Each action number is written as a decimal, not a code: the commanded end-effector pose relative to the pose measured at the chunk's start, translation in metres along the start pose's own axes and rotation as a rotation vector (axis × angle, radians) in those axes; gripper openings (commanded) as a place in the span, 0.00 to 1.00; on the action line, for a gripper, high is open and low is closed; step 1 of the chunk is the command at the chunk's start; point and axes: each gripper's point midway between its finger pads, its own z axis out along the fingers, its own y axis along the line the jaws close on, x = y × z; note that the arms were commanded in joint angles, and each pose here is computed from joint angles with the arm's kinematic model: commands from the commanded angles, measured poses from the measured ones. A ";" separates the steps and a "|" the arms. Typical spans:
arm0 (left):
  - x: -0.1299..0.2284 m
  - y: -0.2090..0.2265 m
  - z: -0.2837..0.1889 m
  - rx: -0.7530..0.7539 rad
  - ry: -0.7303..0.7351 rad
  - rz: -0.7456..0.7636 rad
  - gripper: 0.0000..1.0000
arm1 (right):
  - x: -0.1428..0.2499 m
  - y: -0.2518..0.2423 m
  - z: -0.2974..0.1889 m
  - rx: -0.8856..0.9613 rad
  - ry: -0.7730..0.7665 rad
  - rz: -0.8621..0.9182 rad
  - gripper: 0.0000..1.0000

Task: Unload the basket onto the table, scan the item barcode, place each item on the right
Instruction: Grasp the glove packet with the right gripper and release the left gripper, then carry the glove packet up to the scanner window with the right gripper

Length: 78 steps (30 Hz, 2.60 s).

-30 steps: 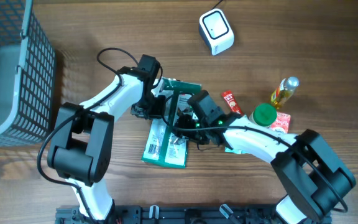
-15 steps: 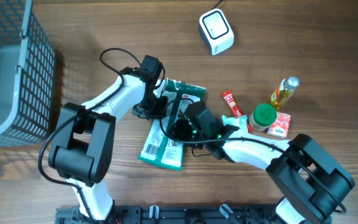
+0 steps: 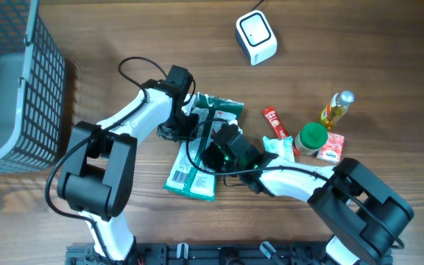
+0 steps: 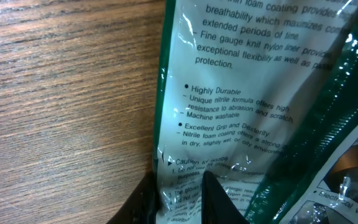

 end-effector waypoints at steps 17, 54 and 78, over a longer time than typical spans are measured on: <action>-0.041 0.027 -0.051 0.033 -0.154 -0.100 0.50 | 0.014 0.003 0.005 -0.110 0.126 -0.238 0.04; -0.075 0.085 -0.104 0.035 -0.368 -0.229 1.00 | -0.211 0.141 -0.177 0.775 -0.352 -1.773 0.04; -0.075 0.085 -0.104 0.035 -0.368 -0.229 1.00 | -0.365 0.112 -0.102 0.997 -0.818 -1.698 0.04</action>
